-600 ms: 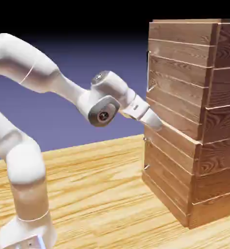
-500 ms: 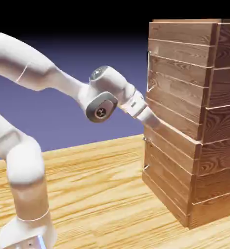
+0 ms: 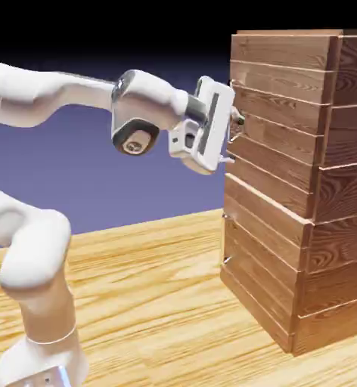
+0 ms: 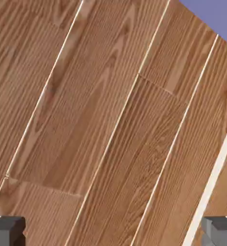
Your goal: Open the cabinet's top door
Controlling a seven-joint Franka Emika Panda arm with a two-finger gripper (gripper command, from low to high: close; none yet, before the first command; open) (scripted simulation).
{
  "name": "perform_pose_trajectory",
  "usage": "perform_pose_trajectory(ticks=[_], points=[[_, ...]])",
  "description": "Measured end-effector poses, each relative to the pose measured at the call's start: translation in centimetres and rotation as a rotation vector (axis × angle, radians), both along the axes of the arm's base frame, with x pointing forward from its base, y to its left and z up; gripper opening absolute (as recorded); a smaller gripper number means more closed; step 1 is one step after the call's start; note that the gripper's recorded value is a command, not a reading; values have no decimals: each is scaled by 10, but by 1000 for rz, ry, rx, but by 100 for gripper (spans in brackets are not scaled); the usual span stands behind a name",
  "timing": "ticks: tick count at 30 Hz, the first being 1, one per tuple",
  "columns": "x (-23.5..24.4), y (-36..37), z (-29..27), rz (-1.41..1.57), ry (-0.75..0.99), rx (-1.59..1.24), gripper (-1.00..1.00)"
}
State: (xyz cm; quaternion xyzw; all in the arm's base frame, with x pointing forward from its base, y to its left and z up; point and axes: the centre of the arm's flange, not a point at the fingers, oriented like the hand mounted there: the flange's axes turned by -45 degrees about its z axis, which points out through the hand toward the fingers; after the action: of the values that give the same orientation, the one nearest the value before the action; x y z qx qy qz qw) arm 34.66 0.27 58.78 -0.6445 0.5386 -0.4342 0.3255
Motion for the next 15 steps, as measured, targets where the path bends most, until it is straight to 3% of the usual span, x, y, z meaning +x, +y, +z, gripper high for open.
perform_pose_trajectory(ticks=[15], points=[[-23,53,26,-285,-268,852,100]])
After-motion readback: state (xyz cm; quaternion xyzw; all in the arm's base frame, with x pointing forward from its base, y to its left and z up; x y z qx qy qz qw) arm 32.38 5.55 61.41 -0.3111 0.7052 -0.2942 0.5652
